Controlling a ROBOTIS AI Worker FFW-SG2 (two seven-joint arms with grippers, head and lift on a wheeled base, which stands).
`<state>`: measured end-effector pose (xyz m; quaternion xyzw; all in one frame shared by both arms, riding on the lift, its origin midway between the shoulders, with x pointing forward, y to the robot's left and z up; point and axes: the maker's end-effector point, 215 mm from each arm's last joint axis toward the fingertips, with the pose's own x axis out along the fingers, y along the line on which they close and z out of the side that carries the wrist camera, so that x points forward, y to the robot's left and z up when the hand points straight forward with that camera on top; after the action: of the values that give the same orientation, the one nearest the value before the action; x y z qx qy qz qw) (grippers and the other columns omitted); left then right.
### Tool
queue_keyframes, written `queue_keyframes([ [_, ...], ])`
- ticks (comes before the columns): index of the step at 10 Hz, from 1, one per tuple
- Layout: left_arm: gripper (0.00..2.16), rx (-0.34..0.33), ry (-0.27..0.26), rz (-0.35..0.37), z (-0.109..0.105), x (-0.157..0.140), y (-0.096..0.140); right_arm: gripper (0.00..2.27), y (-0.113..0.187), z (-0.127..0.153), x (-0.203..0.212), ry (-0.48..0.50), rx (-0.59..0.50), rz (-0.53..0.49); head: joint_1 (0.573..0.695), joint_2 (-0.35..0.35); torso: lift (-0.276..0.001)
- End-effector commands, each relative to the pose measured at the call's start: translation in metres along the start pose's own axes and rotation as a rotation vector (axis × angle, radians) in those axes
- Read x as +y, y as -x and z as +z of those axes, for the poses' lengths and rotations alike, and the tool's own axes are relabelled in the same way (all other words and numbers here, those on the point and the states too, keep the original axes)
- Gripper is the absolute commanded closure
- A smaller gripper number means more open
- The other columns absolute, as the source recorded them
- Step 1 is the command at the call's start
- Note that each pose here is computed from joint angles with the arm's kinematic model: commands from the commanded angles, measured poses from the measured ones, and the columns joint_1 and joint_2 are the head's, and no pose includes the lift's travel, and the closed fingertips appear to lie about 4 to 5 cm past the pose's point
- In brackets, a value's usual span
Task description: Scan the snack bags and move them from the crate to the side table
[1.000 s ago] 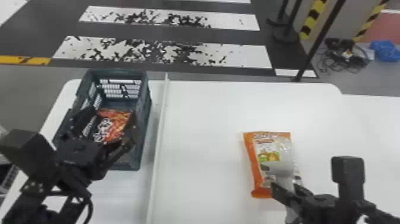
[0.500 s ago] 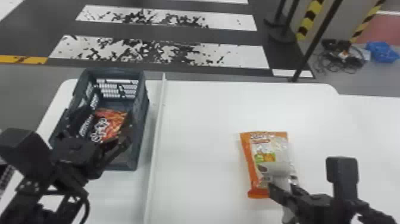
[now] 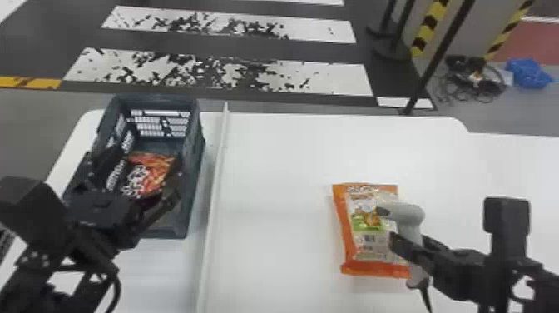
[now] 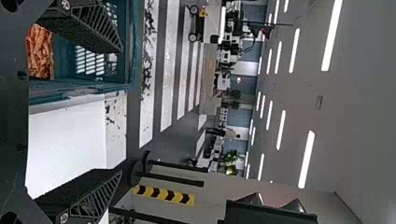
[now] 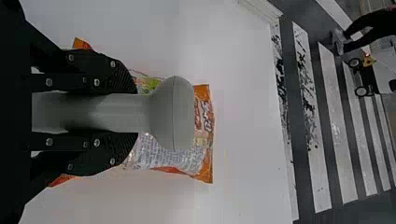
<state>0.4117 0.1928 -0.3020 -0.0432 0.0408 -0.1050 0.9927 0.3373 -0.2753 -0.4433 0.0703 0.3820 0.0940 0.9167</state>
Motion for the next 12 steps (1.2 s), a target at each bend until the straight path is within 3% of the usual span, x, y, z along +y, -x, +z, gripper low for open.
queue_keyframes([
  [1,0.08,0.008,-0.004,-0.004,-0.002,-0.002,-0.001,2.25,0.001,0.019,-0.041,-0.031,-0.026,-0.033,0.695,-0.123,-0.087],
  [3,0.08,0.028,-0.009,-0.009,-0.010,-0.005,0.002,2.25,-0.013,0.033,-0.101,-0.107,-0.033,-0.026,0.695,-0.181,-0.087],
  [6,0.08,0.044,-0.013,-0.008,-0.016,-0.002,0.003,2.24,-0.024,0.048,-0.180,-0.146,-0.045,-0.067,0.695,-0.296,-0.087],
  [8,0.08,0.078,-0.002,-0.019,-0.030,-0.003,-0.001,2.25,-0.026,0.033,-0.212,-0.150,-0.025,-0.099,0.695,-0.343,-0.087],
  [12,0.08,0.075,-0.005,-0.018,-0.029,0.000,-0.005,2.25,-0.058,-0.002,-0.226,-0.123,0.039,-0.083,0.695,-0.350,-0.087],
])
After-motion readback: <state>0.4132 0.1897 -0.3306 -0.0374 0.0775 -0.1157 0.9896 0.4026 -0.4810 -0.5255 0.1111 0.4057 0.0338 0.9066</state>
